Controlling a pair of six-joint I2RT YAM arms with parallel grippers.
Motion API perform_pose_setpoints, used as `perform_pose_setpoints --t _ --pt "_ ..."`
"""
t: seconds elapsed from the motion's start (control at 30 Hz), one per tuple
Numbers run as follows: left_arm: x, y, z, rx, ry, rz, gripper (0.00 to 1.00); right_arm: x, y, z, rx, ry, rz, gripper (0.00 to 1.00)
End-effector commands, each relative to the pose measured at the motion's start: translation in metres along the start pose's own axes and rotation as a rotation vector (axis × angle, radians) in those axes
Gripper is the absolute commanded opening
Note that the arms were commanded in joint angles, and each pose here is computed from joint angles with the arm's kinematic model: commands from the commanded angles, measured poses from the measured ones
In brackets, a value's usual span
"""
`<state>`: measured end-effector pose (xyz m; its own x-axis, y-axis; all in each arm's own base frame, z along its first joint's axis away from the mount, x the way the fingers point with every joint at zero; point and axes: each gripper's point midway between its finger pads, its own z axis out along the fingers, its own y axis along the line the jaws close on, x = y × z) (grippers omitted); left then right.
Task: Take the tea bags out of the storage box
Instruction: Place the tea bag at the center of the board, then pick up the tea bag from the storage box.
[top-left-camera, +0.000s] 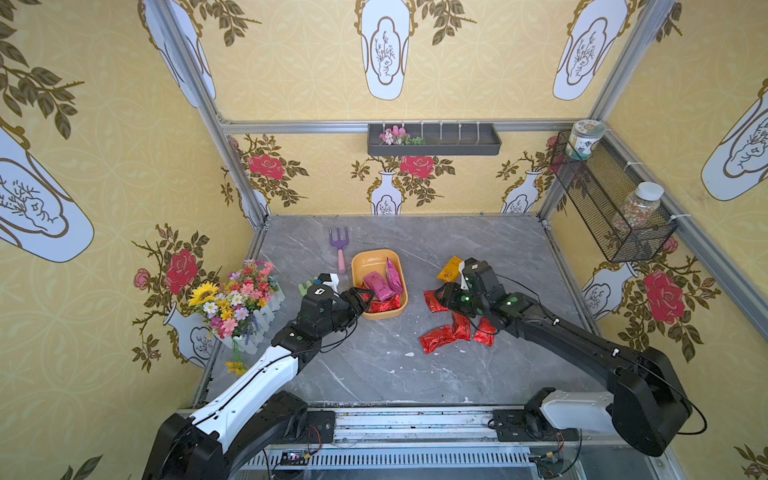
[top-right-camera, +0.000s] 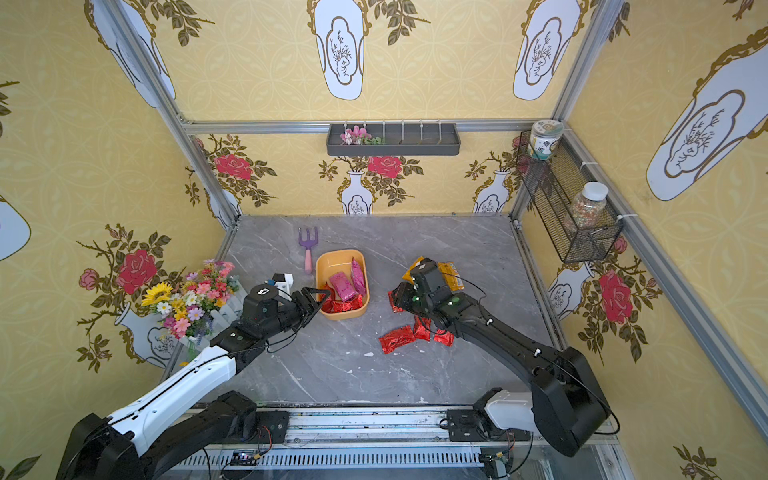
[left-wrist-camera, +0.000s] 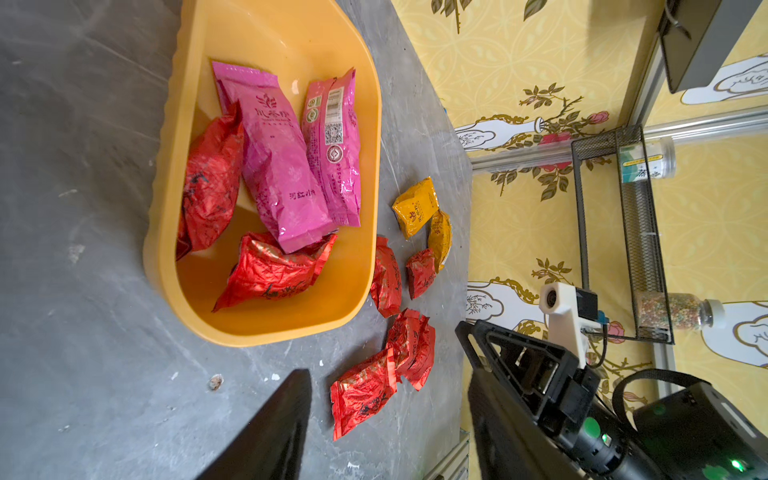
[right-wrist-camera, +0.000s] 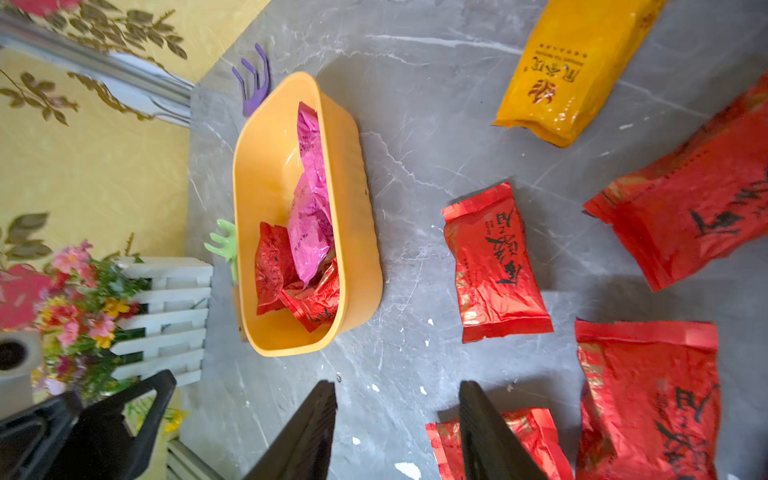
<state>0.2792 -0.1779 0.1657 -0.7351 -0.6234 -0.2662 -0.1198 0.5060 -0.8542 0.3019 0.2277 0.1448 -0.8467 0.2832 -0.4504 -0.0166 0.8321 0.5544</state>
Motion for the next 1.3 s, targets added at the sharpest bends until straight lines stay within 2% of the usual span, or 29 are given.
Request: perform_pose_setpoints --t 0.0,0.13,0.3,0.6,0.77,0.9,1.27 --pt "-0.005 0.006 -0.003 -0.016 -0.006 0.012 0.66 0.002 0.006 0.006 0.066 0.017 -0.143 0.52" --pt "-0.011 0.014 -0.008 -0.026 -0.018 -0.004 0.66 0.007 0.034 0.021 0.071 0.063 -0.275 0.51" --pt "-0.017 0.029 -0.017 -0.042 -0.039 -0.034 0.68 0.011 0.071 0.045 0.109 0.12 -0.47 0.54" --pt "-0.014 0.051 -0.031 -0.051 -0.056 -0.083 0.69 0.004 0.118 0.1 0.097 0.203 -0.581 0.57" --pt "-0.008 0.056 -0.037 -0.053 -0.061 -0.091 0.69 0.008 0.114 0.132 0.16 0.288 -0.631 0.59" --pt "-0.006 0.059 -0.039 -0.056 -0.062 -0.095 0.69 0.013 0.102 0.147 0.213 0.332 -0.674 0.64" --pt "-0.004 0.059 -0.038 -0.047 -0.051 -0.103 0.69 0.017 0.085 0.17 0.301 0.347 -0.741 0.69"
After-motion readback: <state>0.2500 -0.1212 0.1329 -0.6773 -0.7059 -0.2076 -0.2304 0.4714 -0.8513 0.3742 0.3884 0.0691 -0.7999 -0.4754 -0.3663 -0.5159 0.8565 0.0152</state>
